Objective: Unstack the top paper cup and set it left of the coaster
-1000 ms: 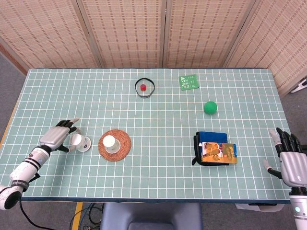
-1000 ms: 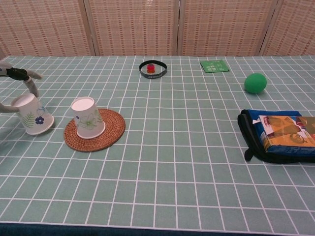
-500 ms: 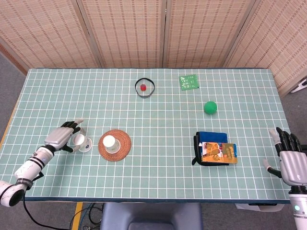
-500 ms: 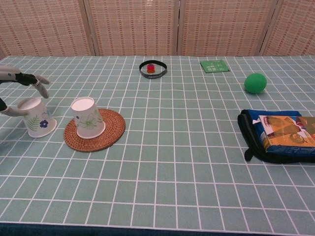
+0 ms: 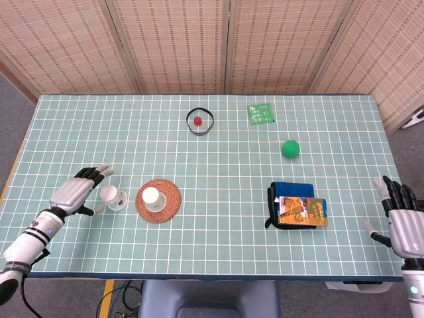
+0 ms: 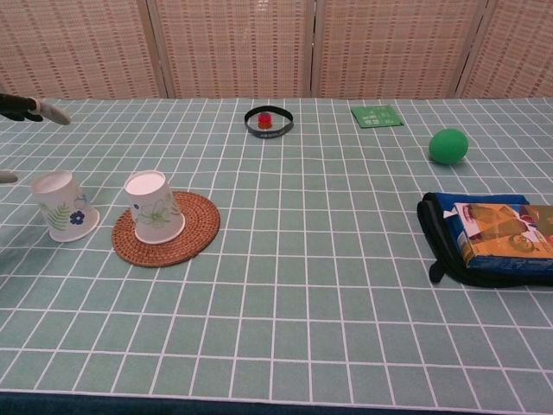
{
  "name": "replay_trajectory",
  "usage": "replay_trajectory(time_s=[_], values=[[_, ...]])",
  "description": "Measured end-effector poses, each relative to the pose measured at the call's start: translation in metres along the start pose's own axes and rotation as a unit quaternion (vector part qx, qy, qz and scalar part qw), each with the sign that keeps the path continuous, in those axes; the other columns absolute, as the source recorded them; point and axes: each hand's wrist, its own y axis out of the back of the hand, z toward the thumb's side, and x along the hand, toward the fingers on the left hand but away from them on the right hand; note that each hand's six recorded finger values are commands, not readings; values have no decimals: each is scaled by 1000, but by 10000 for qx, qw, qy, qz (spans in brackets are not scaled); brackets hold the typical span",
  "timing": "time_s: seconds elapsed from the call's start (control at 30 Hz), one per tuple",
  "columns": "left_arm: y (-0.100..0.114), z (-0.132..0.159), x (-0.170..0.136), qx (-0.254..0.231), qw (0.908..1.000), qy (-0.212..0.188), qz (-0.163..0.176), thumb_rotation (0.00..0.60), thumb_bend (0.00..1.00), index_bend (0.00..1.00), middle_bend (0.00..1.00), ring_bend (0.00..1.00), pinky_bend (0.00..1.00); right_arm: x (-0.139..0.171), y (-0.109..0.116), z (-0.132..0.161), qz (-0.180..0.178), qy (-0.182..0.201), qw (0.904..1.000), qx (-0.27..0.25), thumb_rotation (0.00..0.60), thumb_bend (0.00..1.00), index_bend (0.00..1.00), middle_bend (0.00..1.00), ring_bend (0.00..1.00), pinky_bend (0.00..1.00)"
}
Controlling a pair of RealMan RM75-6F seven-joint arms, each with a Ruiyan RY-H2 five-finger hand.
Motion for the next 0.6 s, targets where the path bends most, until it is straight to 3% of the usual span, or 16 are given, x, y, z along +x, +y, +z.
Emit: replay_trajectory(time_s=[0.3,0.47,0.6], values=[[5,-21,-69,-113,9949,460,893,600,333,0,0,0,0,2,-8,7,166,133,9998,53,600,256,0,0,0,0],[-5,-42,-106,-47,9848,634,1618,600,334,0,0,0,0,1,-15,11,243,133,9995,171,600,257,0,0,0,0],[-18,-66,-129,-20,9769,759,1996,600,334,0,0,0,0,1,-18,16,240,137,9993,271,600,258,0,0,0,0]])
